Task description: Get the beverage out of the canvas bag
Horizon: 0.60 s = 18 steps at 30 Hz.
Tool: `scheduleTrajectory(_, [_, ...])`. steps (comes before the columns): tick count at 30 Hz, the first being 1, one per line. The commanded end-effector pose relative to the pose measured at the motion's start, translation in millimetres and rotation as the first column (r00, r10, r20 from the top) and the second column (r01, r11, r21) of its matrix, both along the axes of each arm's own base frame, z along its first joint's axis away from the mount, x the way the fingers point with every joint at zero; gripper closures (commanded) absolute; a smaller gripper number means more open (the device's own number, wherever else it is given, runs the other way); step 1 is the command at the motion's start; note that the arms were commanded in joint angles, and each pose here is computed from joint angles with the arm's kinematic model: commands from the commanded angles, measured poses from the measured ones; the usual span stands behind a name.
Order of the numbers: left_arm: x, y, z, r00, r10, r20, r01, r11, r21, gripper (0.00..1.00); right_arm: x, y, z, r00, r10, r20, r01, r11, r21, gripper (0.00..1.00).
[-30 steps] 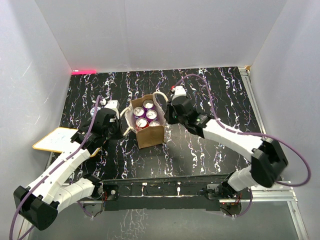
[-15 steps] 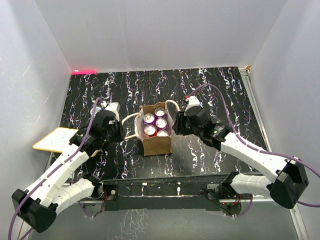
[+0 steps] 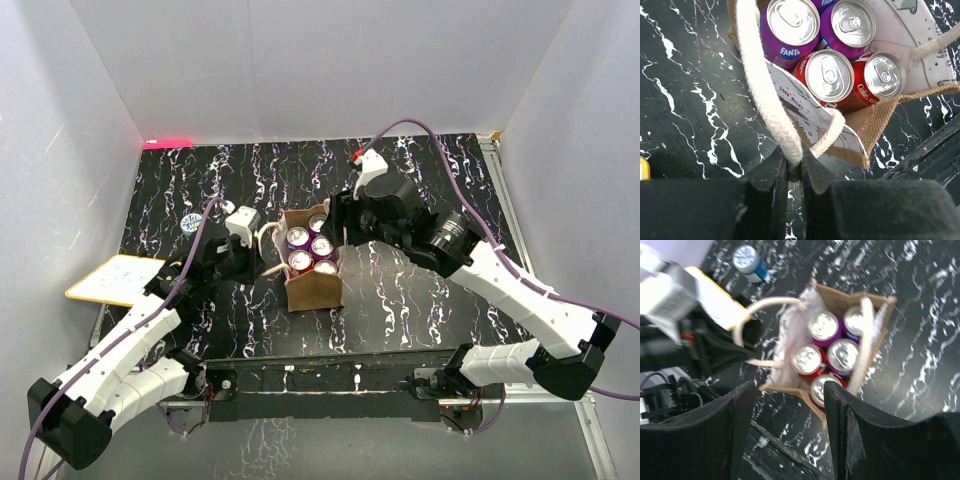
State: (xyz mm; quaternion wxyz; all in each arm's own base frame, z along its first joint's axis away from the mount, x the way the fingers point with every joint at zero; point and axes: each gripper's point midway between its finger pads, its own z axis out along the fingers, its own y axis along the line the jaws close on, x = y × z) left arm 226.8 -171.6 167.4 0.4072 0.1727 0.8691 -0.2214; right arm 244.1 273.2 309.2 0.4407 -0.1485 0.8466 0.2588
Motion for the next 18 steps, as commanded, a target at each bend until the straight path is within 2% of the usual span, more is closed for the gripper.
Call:
scheduleTrajectory(1, [-1, -9, 0, 0.998, -0.066, 0.01, 0.066, 0.998, -0.008, 1.0, 2, 38, 41, 0.992, 0.096, 0.076, -0.1, 0.993, 0.057, 0.4])
scheduleTrajectory(6, [1, -4, 4, 0.998, -0.041, 0.037, 0.041, 0.999, -0.003, 1.0, 10, 70, 5, 0.989, 0.15, 0.001, -0.15, 0.989, 0.017, 0.4])
scheduleTrajectory(13, [2, 0, 8, 0.998, -0.023, 0.06, 0.023, 1.0, 0.001, 1.0, 26, 77, -69, 0.989, 0.096, -0.112, -0.111, 0.984, -0.138, 0.43])
scheduleTrajectory(18, [4, 10, 13, 0.996, 0.02, 0.084, -0.022, 1.0, 0.021, 1.0, 29, 84, -97, 0.985, 0.08, -0.153, -0.11, 0.974, -0.2, 0.43])
